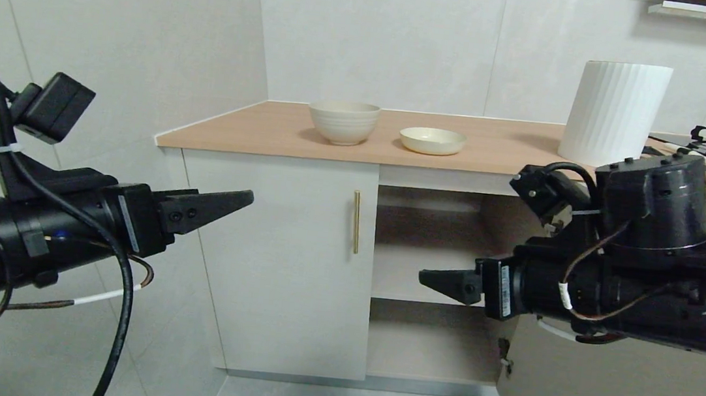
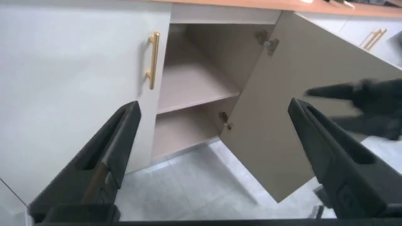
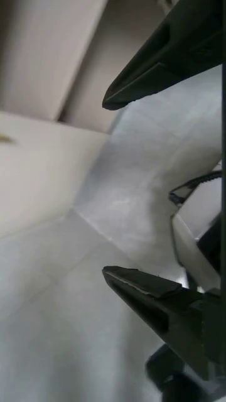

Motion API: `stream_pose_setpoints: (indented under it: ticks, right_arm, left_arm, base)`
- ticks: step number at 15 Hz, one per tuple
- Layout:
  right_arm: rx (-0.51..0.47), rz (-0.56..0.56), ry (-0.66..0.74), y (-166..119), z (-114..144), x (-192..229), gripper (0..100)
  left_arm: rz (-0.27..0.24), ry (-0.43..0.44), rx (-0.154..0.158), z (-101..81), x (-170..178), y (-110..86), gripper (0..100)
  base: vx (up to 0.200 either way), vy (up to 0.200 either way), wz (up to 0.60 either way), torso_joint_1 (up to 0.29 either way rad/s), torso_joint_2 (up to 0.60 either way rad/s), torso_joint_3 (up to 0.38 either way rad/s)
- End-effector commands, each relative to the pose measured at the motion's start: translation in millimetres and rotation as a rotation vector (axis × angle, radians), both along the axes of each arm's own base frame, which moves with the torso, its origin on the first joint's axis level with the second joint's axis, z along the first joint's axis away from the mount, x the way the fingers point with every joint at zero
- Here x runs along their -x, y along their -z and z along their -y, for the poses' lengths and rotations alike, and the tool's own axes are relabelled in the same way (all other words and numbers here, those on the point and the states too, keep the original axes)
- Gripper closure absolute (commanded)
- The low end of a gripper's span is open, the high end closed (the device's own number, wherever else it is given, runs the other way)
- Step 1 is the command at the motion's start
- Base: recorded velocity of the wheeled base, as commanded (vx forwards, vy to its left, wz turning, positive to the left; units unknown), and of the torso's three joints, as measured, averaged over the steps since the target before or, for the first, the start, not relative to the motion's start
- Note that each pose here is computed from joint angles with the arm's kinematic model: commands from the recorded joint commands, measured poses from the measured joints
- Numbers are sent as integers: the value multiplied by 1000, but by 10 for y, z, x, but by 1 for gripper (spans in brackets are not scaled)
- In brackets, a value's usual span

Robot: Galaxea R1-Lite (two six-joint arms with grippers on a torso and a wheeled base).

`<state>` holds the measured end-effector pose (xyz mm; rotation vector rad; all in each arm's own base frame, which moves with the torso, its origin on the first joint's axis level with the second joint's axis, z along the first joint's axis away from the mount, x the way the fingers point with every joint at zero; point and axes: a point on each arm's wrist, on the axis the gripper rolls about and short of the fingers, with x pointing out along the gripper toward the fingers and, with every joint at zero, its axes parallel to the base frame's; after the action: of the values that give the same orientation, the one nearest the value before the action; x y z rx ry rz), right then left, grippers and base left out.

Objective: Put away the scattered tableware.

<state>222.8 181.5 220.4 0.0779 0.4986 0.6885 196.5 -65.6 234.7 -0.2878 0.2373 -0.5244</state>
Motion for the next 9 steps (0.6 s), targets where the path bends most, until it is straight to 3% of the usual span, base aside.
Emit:
stream_pose_setpoints:
  ticks: [1, 2, 5, 9]
  right_arm:
    - [-23, 26, 21, -183, 160, 120, 0]
    - [-3, 0, 25, -197, 210, 184, 0]
    - [10, -11, 32, -229, 267, 254, 0]
    - [8, 3, 52, -260, 286, 271, 0]
  left_arm:
    - [-16, -10, 8, -6, -38, 25, 0]
    - [-19, -11, 24, -7, -33, 10, 0]
    - [-21, -10, 22, -8, -28, 14, 0]
    - [-9, -8, 24, -20, 14, -18, 0]
  base:
    - [0, 0, 0, 0, 0, 0]
    - [0, 0, 0, 0, 0, 0]
    - [0, 0, 0, 0, 0, 0]
    - [200, 0, 0, 2, -2, 4]
